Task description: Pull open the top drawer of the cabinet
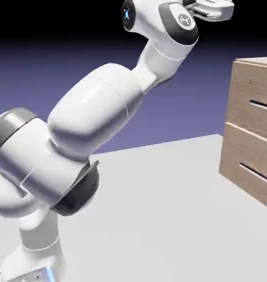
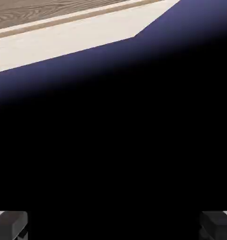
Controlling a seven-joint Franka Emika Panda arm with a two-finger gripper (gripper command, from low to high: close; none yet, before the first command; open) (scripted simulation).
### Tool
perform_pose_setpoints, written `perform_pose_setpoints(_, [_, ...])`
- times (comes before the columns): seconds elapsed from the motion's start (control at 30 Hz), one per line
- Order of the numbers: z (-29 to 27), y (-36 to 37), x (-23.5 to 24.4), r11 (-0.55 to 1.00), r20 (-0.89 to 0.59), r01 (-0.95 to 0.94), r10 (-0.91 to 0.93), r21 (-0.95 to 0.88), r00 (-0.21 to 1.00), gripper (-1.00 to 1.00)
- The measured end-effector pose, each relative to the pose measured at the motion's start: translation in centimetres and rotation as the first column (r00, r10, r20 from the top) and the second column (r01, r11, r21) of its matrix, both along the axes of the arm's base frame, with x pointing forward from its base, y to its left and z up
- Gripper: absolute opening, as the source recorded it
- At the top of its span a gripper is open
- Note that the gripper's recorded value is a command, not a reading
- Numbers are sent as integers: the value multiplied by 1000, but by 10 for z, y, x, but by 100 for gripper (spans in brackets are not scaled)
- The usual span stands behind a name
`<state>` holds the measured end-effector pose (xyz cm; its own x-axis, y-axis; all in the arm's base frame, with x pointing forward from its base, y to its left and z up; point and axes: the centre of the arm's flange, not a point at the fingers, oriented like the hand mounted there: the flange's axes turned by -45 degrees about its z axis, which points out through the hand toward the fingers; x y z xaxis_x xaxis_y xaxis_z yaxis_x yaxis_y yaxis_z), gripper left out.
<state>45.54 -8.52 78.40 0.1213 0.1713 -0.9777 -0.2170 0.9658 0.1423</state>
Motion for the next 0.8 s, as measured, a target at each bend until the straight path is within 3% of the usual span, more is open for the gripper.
perform_pose_setpoints(0.2, [-42,-11,71,949,59,111,-98,-295,994,0])
perform_pose_setpoints(0.4, [-103,1,147,784,106,198,-168,-588,980,0])
perform_pose_setpoints(0.6, [-182,38,218,496,150,230,-195,-837,969,0])
perform_pose_setpoints(0.8, [-275,96,275,100,194,212,-167,-972,967,0])
